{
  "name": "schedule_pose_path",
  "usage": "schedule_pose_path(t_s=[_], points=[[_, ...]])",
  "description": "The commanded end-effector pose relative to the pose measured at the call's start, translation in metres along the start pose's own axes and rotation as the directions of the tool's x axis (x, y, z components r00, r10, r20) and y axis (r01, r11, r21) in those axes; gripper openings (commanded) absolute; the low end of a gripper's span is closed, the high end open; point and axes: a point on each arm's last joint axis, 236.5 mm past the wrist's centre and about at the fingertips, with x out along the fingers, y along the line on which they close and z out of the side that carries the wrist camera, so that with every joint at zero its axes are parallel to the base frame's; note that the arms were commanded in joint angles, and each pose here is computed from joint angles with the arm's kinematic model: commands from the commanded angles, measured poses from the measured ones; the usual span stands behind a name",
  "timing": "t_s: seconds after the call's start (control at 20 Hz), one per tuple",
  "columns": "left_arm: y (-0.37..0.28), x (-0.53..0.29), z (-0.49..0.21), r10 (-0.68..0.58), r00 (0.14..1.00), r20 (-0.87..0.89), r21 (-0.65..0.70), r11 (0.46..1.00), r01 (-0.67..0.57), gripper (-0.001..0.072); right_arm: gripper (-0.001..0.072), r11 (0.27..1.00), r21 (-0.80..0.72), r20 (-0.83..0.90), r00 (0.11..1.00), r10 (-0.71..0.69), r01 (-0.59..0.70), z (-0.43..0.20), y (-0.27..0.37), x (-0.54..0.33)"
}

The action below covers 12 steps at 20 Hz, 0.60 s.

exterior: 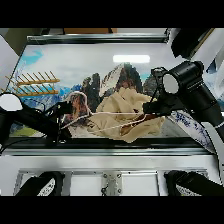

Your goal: Fold the clothes and pants, and hang the long-sleeved shirts on hangers.

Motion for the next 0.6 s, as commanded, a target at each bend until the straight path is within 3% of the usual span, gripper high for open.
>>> schedule_pose_path(t_s=[0.0,0.55], points=[[0.008,0.012,0.002,-0.026,1.000,-0.017,0.005,1.000,0.026,0.0016,0.0030,1.000,0.001,0.000,1.000,0.000,0.000,-0.001,0.000,-0.001],[0.033,0.033,0.015,-0.002,1.000,-0.002,0.010,1.000,0.002,0.0016,0.0031,1.000,-0.009,-0.034,0.999,0.005,-0.005,-0.010,0.000,-0.002]])
